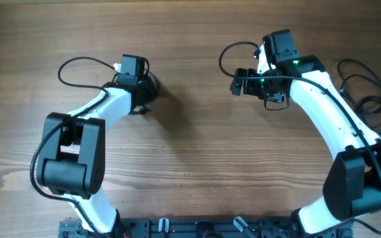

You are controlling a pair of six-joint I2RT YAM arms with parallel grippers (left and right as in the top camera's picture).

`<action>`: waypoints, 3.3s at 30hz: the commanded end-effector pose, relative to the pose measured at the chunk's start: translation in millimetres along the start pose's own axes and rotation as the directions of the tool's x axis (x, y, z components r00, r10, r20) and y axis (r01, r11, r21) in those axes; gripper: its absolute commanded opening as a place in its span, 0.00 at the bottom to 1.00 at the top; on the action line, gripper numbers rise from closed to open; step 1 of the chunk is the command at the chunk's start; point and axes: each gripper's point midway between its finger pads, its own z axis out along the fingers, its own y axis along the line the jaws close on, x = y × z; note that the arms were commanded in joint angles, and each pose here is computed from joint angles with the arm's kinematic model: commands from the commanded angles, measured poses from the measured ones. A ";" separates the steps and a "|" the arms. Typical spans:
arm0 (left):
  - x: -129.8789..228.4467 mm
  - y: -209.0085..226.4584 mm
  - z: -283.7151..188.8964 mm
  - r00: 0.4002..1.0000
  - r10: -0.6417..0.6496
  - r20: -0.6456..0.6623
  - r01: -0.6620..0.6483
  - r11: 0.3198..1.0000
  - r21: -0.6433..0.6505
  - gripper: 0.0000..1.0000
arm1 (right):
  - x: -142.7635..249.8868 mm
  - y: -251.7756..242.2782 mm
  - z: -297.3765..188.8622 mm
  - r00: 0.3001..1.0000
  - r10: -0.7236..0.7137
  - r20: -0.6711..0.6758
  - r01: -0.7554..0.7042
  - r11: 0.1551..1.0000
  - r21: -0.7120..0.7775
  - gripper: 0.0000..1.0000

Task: Untangle cables

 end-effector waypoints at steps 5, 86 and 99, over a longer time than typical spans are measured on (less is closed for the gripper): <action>84.8 -50.5 -1.7 0.938 0.069 -0.340 0.014 0.971 0.237 0.04 | -0.4 -8.2 -6.2 1.000 -0.015 0.023 0.014 0.999 0.050 1.00; -37.7 -1.6 -137.5 0.992 -0.126 0.028 0.119 0.978 0.173 1.00 | 66.6 109.3 101.6 0.862 -0.507 -0.023 0.503 0.849 0.160 0.39; -37.7 -1.6 -137.5 0.992 -0.126 0.028 0.119 0.978 0.173 1.00 | 54.8 99.8 114.1 0.857 -0.515 0.002 0.500 0.833 0.236 0.33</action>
